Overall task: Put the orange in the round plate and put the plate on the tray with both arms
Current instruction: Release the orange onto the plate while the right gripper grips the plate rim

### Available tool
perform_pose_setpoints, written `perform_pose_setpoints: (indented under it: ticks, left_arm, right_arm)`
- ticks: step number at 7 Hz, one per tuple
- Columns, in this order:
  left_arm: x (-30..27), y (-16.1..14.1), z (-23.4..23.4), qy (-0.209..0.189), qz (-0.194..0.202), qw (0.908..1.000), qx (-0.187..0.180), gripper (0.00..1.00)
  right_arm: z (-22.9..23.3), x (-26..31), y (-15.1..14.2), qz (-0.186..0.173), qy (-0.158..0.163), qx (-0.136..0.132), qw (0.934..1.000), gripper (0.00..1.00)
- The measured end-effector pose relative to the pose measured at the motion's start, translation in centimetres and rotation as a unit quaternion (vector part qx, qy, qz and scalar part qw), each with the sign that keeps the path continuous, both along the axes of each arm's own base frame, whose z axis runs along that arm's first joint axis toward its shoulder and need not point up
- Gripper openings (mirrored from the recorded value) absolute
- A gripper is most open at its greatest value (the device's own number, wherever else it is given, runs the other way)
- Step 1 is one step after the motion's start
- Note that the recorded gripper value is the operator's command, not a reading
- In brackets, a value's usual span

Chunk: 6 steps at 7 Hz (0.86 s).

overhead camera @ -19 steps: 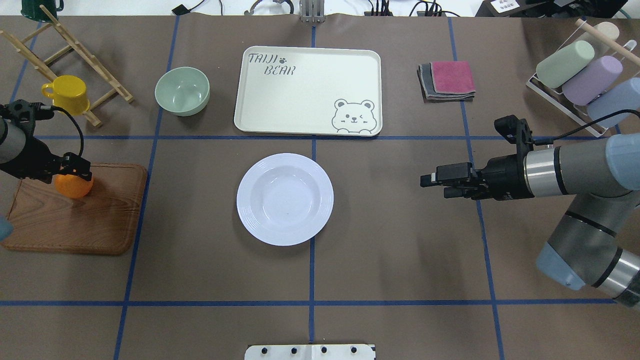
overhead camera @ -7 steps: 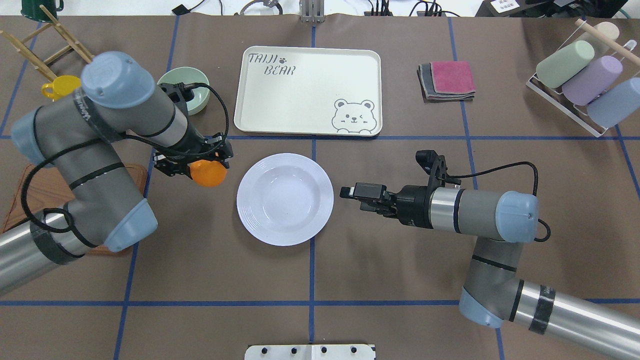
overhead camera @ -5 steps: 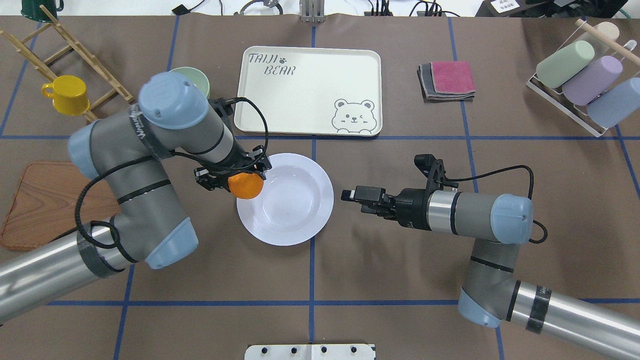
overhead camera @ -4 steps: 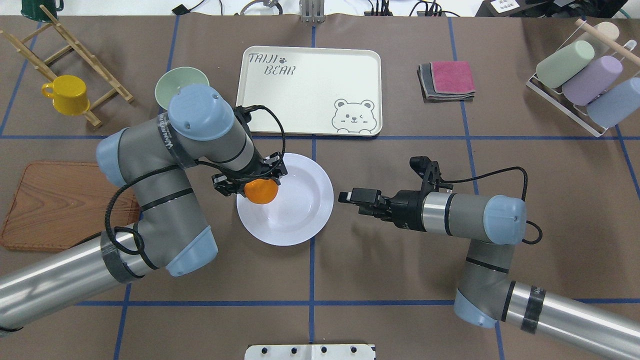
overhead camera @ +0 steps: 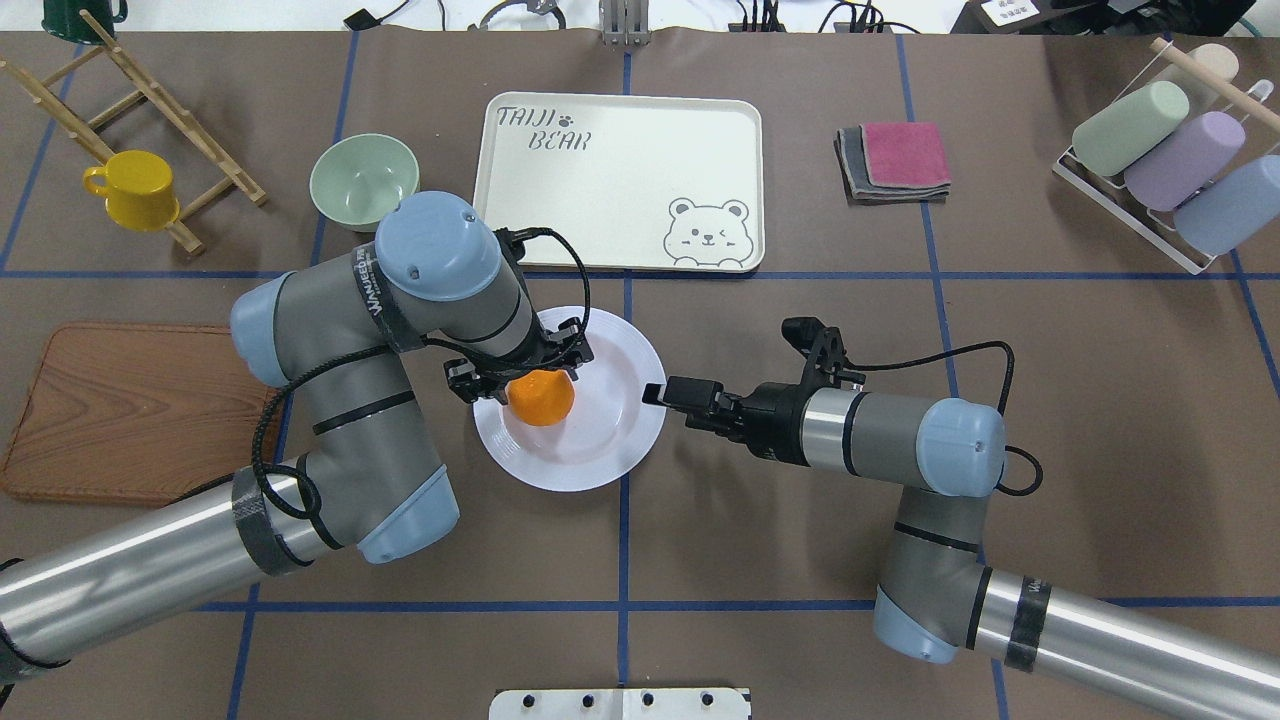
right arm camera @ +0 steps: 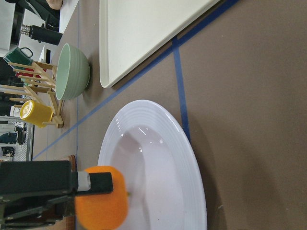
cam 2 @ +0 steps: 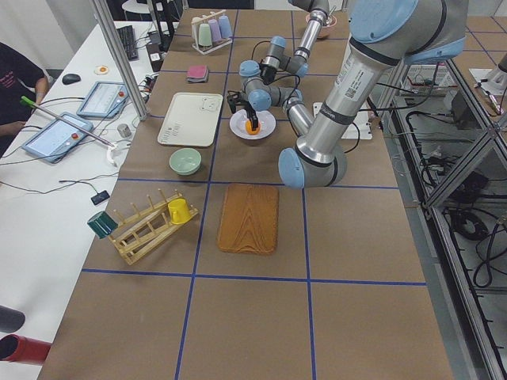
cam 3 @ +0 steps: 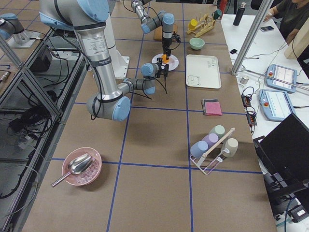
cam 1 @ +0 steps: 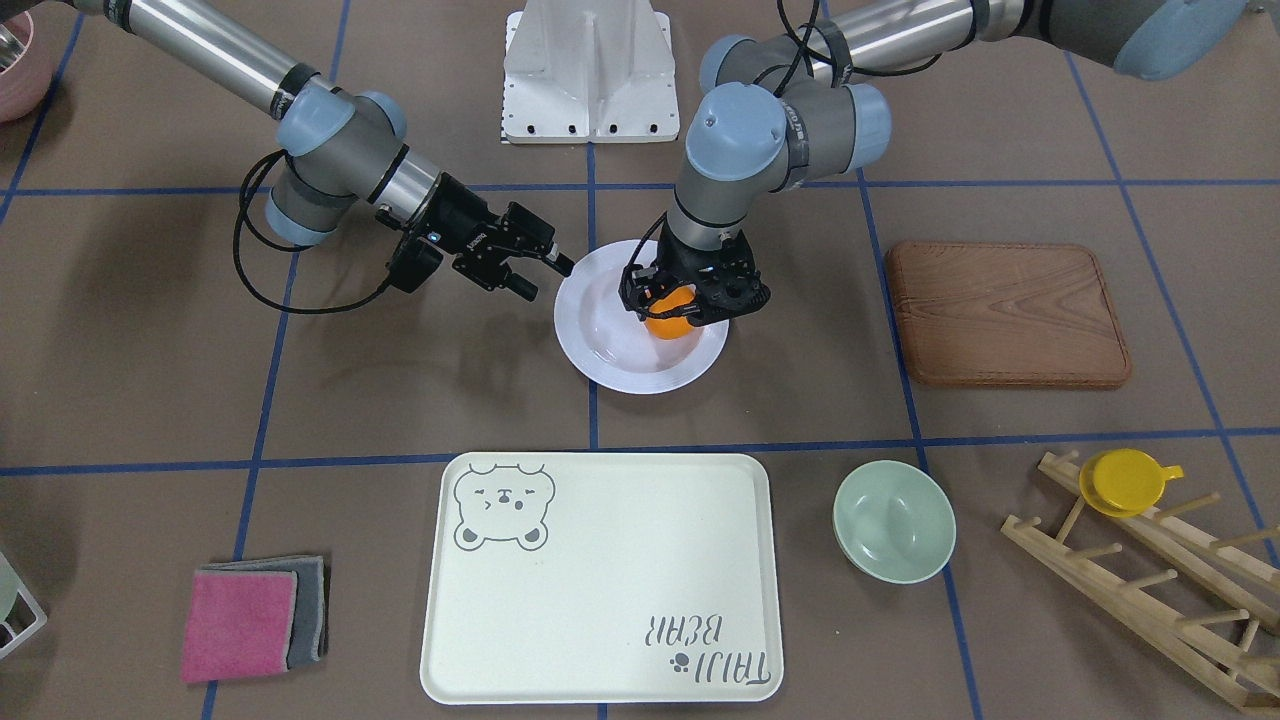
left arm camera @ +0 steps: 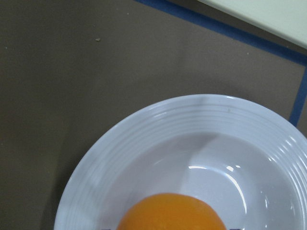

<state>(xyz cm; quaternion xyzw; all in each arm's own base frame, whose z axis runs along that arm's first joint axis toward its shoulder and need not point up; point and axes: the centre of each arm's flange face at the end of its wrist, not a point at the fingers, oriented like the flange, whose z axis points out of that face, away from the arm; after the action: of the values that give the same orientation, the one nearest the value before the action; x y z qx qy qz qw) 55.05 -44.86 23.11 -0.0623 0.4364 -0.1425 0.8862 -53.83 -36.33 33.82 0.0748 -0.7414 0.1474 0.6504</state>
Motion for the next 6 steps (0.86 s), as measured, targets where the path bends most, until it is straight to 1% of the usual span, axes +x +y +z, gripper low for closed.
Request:
perform_pose_setpoints:
  ticks: [1,3,5,6]
  left_arm:
    - [0.0,0.0,0.1,-0.001,0.000,1.0000,0.000,0.97]
    - [-0.6,-0.3,-0.3,0.002,-0.005,1.0000,0.007,0.97]
    - [-2.6,-0.5,-0.4,0.009,-0.001,0.9997,0.024,0.97]
    - [-4.3,-1.0,-0.1,0.013,0.005,0.9994,0.032,0.97]
  right_arm:
    - [-0.5,-0.6,-0.1,0.002,0.007,-0.003,1.0000,0.90]
    - [-0.9,-1.8,0.0,0.006,0.023,-0.009,0.9997,0.90]
    - [-0.9,-3.2,0.1,0.006,0.029,-0.011,0.9995,0.89]
    - [-1.2,-4.0,0.3,0.008,0.028,-0.012,0.9995,0.74]
